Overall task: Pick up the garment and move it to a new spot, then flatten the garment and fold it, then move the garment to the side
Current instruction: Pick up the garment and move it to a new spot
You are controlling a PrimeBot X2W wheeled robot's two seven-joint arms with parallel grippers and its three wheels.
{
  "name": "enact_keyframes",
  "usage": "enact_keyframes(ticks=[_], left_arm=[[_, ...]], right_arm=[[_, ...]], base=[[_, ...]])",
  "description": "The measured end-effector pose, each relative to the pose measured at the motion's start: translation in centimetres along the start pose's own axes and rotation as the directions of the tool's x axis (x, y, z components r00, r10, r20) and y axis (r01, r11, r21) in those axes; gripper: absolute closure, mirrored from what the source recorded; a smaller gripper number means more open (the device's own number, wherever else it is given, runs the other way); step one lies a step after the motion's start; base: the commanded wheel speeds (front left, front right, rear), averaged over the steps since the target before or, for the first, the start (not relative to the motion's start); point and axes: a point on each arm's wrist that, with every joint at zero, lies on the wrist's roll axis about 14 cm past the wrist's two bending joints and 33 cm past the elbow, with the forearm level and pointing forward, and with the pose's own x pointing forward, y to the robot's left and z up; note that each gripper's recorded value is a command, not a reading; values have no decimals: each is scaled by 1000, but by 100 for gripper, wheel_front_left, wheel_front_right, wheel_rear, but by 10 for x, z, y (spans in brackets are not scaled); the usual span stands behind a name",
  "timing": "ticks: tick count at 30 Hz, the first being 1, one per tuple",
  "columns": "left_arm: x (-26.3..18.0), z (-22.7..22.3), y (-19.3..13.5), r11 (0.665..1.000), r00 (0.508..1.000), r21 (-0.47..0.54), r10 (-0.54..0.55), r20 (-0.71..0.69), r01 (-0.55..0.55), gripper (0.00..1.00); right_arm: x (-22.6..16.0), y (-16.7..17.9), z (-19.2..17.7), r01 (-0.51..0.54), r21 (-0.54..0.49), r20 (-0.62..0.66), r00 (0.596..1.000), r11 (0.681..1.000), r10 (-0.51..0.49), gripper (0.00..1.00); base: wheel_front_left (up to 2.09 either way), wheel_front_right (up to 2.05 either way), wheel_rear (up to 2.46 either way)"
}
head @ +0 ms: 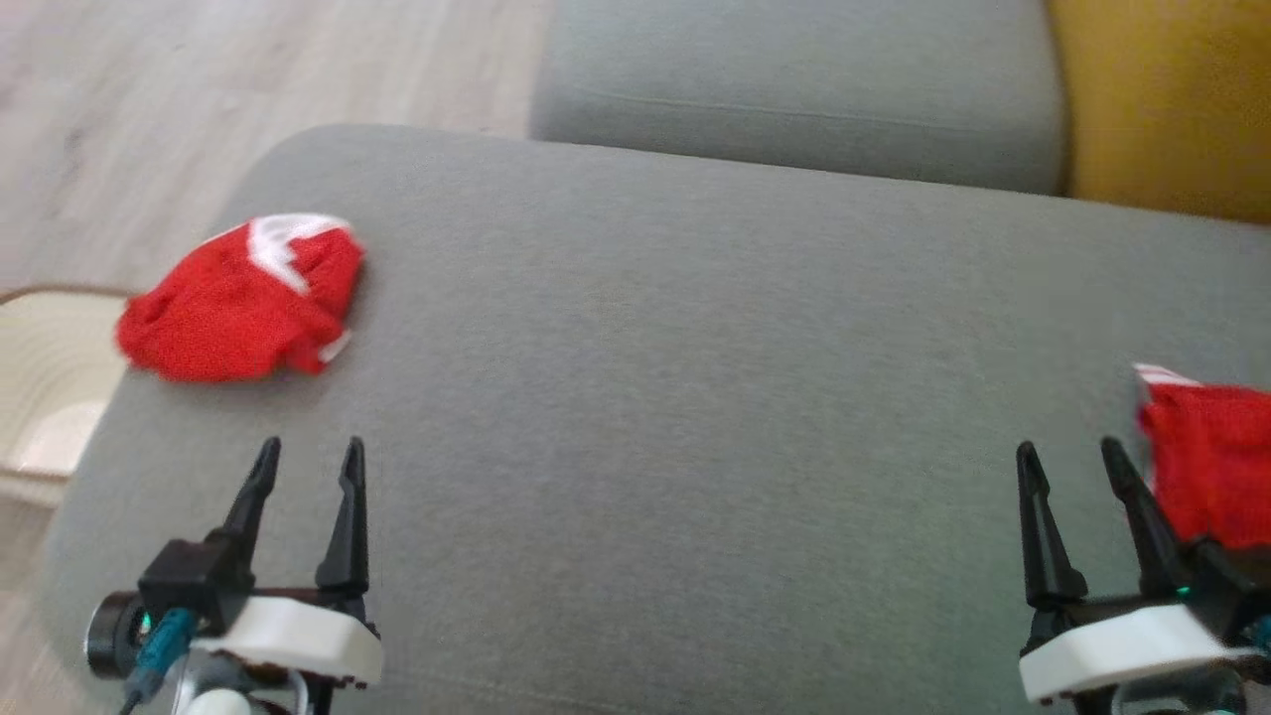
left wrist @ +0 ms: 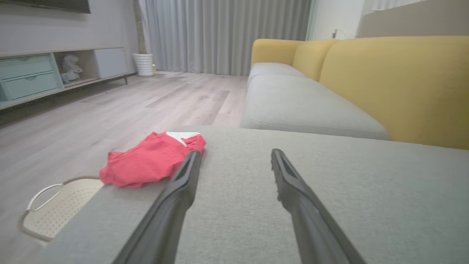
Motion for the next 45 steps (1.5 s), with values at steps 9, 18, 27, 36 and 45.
enact_keyframes(ticks=[9,18,27,36,45], left_arm=[[-36,8,54,983,983,23,184,22,-184,0],[-56,13,80,962,963,35,268,35,-270,0],[-55,13,81,963,963,34,268,38,-269,0],[-52,7,81,963,964,52,266,14,-266,0],[16,29,103,955,956,60,288,59,-291,0]], right_arm=[[25,56,0,-182,-13,-12,983,983,182,0],[34,81,-1,-257,-17,-17,966,966,257,0],[32,79,-1,-251,-19,-21,968,968,251,0],[34,75,-8,-242,-10,-47,969,970,241,0],[73,70,-6,-234,-38,-57,971,971,232,0]], base=[[0,0,0],[0,0,0],[0,0,0],[0,0,0],[0,0,0]])
